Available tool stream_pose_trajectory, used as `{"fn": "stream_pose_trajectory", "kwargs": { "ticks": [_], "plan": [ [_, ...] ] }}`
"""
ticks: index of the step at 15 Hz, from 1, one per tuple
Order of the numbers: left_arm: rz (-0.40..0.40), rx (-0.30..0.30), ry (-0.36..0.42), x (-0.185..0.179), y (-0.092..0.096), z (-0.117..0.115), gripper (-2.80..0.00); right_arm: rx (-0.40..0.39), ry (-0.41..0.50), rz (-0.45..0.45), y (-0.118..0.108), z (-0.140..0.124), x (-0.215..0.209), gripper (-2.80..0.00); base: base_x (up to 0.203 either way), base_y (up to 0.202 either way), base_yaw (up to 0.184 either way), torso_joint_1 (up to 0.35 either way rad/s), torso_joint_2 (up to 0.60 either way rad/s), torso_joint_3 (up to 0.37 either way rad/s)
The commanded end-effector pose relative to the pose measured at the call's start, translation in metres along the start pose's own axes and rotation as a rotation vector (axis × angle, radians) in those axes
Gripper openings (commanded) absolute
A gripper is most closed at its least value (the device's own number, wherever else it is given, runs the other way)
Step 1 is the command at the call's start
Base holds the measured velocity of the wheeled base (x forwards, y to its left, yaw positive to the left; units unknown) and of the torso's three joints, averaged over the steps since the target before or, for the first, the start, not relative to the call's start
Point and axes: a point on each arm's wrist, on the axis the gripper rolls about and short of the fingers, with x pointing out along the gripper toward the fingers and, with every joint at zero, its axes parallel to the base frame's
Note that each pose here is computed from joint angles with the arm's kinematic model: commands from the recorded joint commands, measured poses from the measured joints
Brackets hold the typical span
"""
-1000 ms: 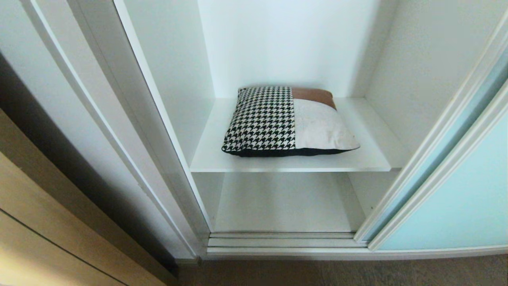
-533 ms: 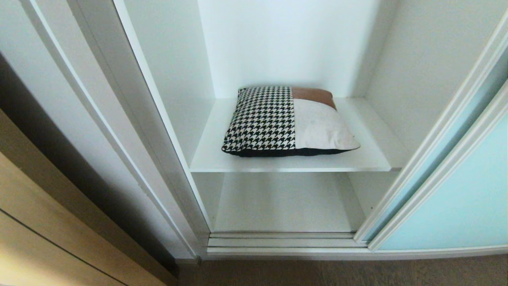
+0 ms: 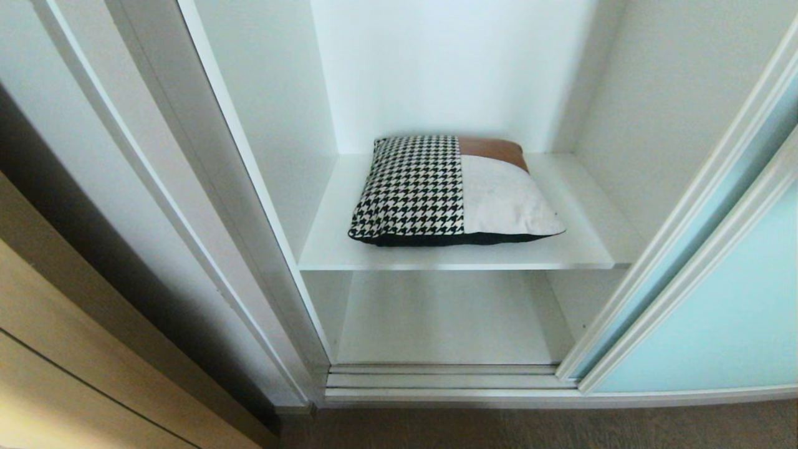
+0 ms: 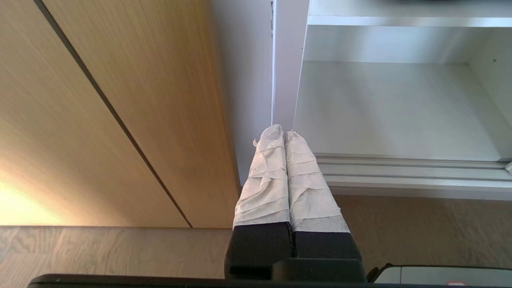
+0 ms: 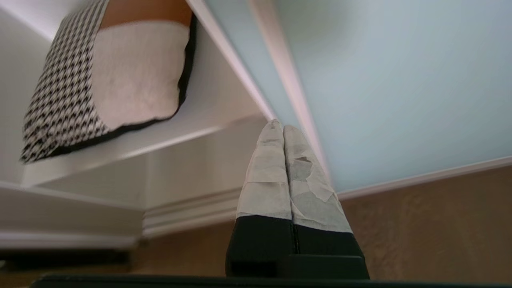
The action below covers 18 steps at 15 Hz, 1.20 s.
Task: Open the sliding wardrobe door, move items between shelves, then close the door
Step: Close the door
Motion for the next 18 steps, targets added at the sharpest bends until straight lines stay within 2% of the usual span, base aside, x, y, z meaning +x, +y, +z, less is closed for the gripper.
{"fn": "stream_pose_trajectory", "kwargs": {
  "ticks": [1, 6, 12, 18],
  "plan": [
    [0.000, 0.000, 0.003, 0.000, 0.000, 0.000, -2.80, 0.025, 0.048, 0.025, -0.003, -0.005, 0.012, -2.80, 0.000, 0.000, 0.000, 0.000, 0.00, 0.000],
    [0.000, 0.000, 0.002, 0.000, 0.000, 0.000, -2.80, 0.064, 0.108, 0.034, -0.017, -0.007, 0.037, -2.80, 0.000, 0.000, 0.000, 0.000, 0.00, 0.000],
    [0.000, 0.000, 0.001, 0.000, 0.000, 0.000, -2.80, 0.055, 0.098, 0.043, -0.024, 0.010, 0.055, -2.80, 0.000, 0.000, 0.000, 0.000, 0.00, 0.000],
    [0.000, 0.000, 0.001, 0.000, 0.000, 0.000, -2.80, 0.066, 0.123, 0.054, -0.029, 0.011, 0.071, -2.80, 0.000, 0.000, 0.000, 0.000, 0.00, 0.000]
  ]
}}
